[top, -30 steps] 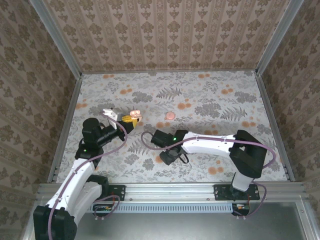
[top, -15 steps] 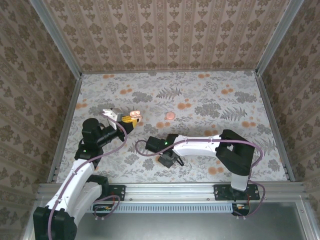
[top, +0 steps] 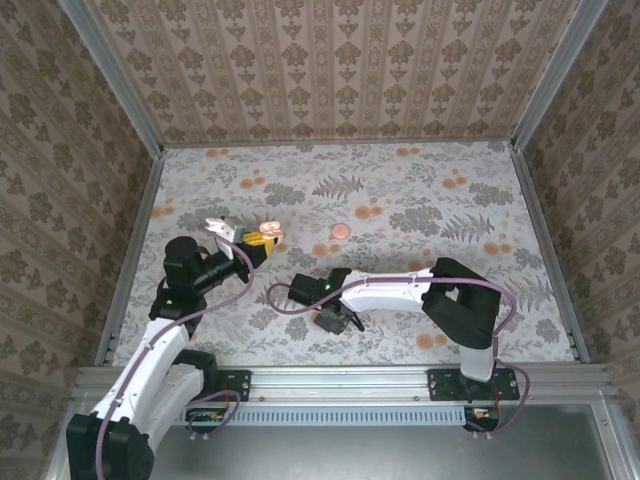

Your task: Insert the wireless bluetooth earbuds into the charging case

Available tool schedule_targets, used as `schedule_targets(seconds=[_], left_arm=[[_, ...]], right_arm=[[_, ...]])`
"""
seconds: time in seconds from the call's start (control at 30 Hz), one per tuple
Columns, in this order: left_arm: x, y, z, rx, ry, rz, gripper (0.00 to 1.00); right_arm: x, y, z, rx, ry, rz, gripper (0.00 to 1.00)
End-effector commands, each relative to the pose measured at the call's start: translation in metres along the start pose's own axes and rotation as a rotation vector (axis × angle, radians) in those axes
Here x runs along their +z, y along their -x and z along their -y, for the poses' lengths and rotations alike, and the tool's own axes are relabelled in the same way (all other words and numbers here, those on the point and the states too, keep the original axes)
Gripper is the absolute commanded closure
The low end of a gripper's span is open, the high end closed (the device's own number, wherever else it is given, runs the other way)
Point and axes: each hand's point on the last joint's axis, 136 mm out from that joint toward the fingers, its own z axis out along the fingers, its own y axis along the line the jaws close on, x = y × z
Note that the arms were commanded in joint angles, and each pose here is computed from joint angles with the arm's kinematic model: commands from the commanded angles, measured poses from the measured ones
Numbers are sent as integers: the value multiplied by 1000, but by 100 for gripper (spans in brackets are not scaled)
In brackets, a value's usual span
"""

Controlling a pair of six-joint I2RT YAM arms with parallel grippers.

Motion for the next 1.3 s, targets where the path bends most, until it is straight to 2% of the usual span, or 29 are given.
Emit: schedule_targets(seconds=[0.0, 0.23, 0.4, 0.6, 0.87, 1.07, 1.27], left_arm=[[-3, 4, 0, 22, 7, 18, 100], [-3, 3, 0, 21, 4, 14, 100], [-3, 3, 0, 21, -1, 13, 100], [-2, 3, 2, 21, -12, 12, 100], [1, -2, 8, 0, -65, -18, 100], [1, -2, 9, 0, -72, -23, 100], [2, -3, 7, 1, -62, -37, 100]], right_arm=[[0, 9, -1, -23, -18, 13, 69], [-17, 18, 4, -3, -19, 51, 78], [-35, 23, 8, 76, 70, 88, 83], [-50, 28, 13, 221, 257, 122, 87], [-71, 41, 20, 462, 609, 162, 87], [-51, 25, 38, 503, 472, 107, 87], [-45, 16, 36, 608, 392, 123, 71]])
